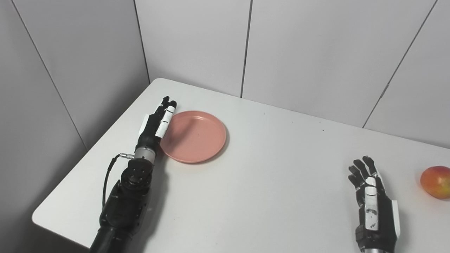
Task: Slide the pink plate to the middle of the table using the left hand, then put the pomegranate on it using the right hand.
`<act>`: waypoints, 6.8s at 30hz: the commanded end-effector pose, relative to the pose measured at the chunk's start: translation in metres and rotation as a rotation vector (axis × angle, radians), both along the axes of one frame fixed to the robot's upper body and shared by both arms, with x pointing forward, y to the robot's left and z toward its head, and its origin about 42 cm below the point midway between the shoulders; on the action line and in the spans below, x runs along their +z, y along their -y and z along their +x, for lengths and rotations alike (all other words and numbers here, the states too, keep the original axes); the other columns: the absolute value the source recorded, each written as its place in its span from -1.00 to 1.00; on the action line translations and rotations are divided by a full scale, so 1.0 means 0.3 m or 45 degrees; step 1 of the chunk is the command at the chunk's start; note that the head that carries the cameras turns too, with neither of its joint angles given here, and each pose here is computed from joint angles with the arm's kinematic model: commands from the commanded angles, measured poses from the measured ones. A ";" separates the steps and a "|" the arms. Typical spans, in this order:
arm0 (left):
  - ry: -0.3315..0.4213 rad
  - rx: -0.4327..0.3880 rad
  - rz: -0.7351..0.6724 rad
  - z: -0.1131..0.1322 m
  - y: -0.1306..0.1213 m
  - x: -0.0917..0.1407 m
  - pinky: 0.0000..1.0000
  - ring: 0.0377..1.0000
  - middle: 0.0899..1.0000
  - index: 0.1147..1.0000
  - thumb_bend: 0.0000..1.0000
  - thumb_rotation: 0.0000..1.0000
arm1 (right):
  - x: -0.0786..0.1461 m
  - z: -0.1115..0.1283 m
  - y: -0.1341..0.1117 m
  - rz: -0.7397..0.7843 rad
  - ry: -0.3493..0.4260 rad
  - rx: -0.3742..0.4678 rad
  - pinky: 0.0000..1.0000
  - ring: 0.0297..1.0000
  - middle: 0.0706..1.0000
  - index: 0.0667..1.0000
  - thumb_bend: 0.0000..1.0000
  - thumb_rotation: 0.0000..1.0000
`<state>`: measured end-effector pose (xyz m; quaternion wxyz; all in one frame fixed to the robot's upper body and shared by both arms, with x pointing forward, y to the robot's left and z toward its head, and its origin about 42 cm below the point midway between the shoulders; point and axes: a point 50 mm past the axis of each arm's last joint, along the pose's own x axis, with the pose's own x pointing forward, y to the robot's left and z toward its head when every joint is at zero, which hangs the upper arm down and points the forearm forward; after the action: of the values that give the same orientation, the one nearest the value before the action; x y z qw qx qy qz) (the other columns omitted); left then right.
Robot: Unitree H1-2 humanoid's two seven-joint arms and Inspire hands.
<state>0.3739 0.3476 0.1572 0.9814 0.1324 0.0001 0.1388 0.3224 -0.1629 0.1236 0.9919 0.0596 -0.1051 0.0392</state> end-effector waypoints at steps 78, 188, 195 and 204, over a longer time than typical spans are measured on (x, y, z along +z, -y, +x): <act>0.062 -0.489 -0.256 -0.025 0.490 0.069 0.90 0.92 0.95 0.92 0.14 1.00 | -0.003 -0.038 -0.074 -0.030 -0.013 -0.012 0.72 0.70 0.70 0.73 -0.05 0.73; 0.070 -0.757 -0.245 -0.124 0.560 -0.026 0.91 0.93 0.94 0.93 0.15 0.95 | 0.285 0.218 0.362 -0.661 0.140 -0.870 0.67 0.75 0.74 0.72 0.40 -0.37; 0.064 -0.758 -0.256 -0.127 0.553 -0.025 0.92 0.94 0.94 0.94 0.14 0.96 | 0.312 0.249 0.403 -0.756 0.131 -0.915 0.53 0.68 0.72 0.73 0.46 -0.36; 0.058 -0.757 -0.277 -0.125 0.554 -0.026 0.93 0.94 0.94 0.93 0.16 0.91 | 0.317 0.303 0.451 -0.821 0.068 -0.928 0.47 0.66 0.73 0.75 0.50 -0.32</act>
<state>0.3318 0.1836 0.1391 0.9887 0.0224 -0.0246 -0.1459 0.4031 -0.2946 0.1986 0.9114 -0.2922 -0.1063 -0.2694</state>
